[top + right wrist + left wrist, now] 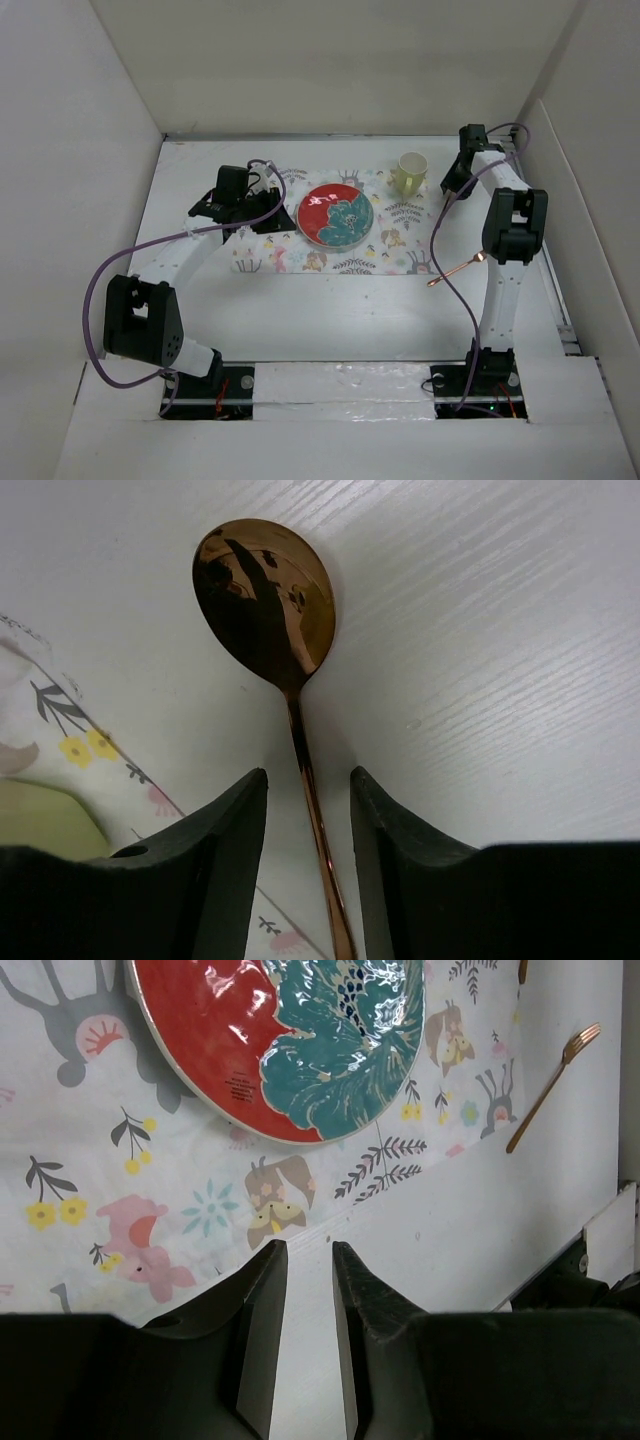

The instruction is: Set the dinner table for one person

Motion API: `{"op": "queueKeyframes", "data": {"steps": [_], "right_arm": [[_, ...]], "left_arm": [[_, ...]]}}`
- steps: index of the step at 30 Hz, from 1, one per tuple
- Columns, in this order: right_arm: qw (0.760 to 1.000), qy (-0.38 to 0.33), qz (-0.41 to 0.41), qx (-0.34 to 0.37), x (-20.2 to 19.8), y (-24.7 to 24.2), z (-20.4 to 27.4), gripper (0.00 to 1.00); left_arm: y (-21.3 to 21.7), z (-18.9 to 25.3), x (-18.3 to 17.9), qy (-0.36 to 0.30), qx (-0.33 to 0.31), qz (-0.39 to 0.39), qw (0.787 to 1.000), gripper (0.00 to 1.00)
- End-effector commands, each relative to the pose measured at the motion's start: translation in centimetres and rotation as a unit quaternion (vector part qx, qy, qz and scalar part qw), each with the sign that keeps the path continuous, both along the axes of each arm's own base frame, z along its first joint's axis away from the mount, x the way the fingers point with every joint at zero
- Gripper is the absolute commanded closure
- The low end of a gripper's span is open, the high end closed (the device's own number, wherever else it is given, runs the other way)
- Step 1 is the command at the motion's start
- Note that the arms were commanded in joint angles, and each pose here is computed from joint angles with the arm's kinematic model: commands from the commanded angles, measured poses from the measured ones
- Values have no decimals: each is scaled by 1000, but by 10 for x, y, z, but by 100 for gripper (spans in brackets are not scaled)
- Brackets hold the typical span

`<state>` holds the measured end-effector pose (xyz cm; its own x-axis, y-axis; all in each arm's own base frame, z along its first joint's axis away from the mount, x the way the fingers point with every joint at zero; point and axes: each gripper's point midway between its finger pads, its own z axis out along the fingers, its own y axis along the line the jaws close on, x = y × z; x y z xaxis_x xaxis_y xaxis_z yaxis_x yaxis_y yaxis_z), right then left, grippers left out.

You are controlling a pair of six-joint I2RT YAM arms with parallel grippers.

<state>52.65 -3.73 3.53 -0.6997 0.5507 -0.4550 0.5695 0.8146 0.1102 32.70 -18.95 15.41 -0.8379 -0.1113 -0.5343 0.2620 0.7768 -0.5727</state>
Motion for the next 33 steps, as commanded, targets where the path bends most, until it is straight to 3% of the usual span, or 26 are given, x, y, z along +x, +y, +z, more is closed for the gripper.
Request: {"op": "queueKeyframes", "data": {"steps": [1, 8, 11, 14, 15, 17, 23, 29, 33], "right_arm": [[1000, 23, 0, -4, -6, -4, 9, 58], [997, 73, -4, -8, -27, -6, -9, 68], [996, 83, -4, -22, -35, -10, -11, 78], [996, 79, -5, -36, -38, -15, -8, 94], [997, 70, -10, -38, -39, -20, -3, 100], [998, 53, -8, -41, -38, -21, 7, 100], [993, -89, -11, -74, -28, -21, 112, 100], [974, -190, 101, -64, -46, 72, 203, 100], [959, -196, 193, -61, -69, 149, 215, 100]], "left_arm": [[-1, 13, 8, -31, 0, -6, 1000, 77], [-1, 13, 11, -32, 2, -5, 999, 77], [0, 13, 12, -32, 6, -1, 999, 77], [0, 13, 11, -32, 5, -2, 999, 77], [-1, 14, 11, -32, 3, -4, 999, 77], [-2, 15, 9, -30, -1, -6, 1000, 77], [-5, 22, 4, -33, -14, -13, 999, 77], [-5, 17, -5, -21, -20, -16, 999, 77], [-3, 21, -6, -27, -20, -6, 999, 75]]}}
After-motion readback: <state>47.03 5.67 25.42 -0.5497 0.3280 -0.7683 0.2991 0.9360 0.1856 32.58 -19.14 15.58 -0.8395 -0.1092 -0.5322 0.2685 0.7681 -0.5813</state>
